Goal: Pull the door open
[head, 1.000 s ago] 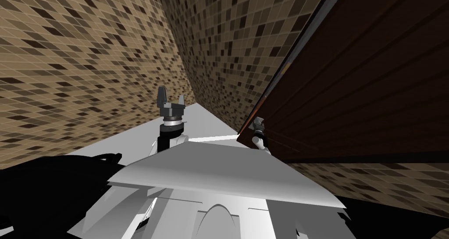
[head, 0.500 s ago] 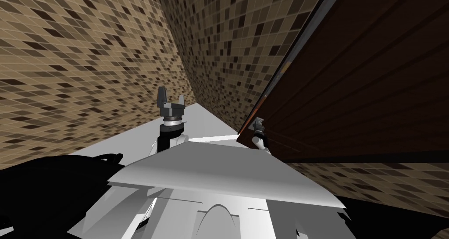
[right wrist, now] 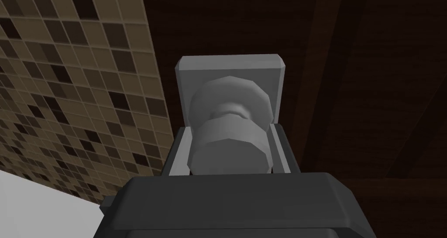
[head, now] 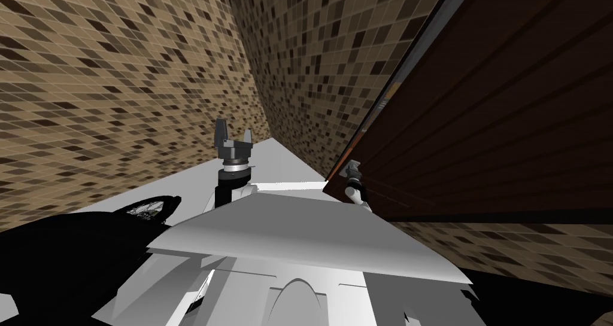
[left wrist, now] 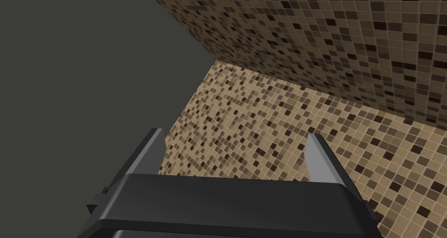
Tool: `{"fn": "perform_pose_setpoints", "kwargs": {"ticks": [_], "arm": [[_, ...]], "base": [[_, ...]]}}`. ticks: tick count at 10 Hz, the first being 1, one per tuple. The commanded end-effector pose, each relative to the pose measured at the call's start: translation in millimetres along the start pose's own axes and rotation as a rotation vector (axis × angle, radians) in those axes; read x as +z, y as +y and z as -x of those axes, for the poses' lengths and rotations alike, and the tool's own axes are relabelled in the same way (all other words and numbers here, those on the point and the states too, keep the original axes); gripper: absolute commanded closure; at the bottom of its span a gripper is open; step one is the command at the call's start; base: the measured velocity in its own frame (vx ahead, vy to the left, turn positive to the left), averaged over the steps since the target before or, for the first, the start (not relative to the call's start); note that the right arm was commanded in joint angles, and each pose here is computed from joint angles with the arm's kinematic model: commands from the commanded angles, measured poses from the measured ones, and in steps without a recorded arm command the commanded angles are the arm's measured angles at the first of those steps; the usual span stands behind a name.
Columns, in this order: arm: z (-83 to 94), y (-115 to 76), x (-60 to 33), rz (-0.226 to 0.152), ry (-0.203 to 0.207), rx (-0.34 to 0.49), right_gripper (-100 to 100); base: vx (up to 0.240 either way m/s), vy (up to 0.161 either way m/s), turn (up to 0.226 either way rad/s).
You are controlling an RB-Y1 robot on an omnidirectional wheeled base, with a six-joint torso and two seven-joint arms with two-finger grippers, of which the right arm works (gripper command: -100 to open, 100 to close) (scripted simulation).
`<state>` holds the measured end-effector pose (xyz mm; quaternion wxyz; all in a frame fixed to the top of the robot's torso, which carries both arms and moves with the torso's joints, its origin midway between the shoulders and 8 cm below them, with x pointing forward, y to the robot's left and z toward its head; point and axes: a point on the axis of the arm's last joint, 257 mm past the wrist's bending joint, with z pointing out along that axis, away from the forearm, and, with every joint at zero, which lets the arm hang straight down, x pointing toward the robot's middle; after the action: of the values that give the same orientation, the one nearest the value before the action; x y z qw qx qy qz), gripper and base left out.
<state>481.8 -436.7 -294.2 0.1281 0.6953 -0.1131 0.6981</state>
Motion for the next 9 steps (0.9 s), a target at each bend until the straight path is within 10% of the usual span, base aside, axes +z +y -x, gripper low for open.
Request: {"fn": "perform_pose_setpoints", "kwargs": {"ticks": [1,9], "arm": [[2.8,-3.0,-3.6,-0.022,-0.006,0.007,100],[5.5,-9.6,-13.7,-0.089,-0.015,0.018,100]], "base": [[-0.269,-0.05,0.153],[-0.224,-0.043,0.141]]}}
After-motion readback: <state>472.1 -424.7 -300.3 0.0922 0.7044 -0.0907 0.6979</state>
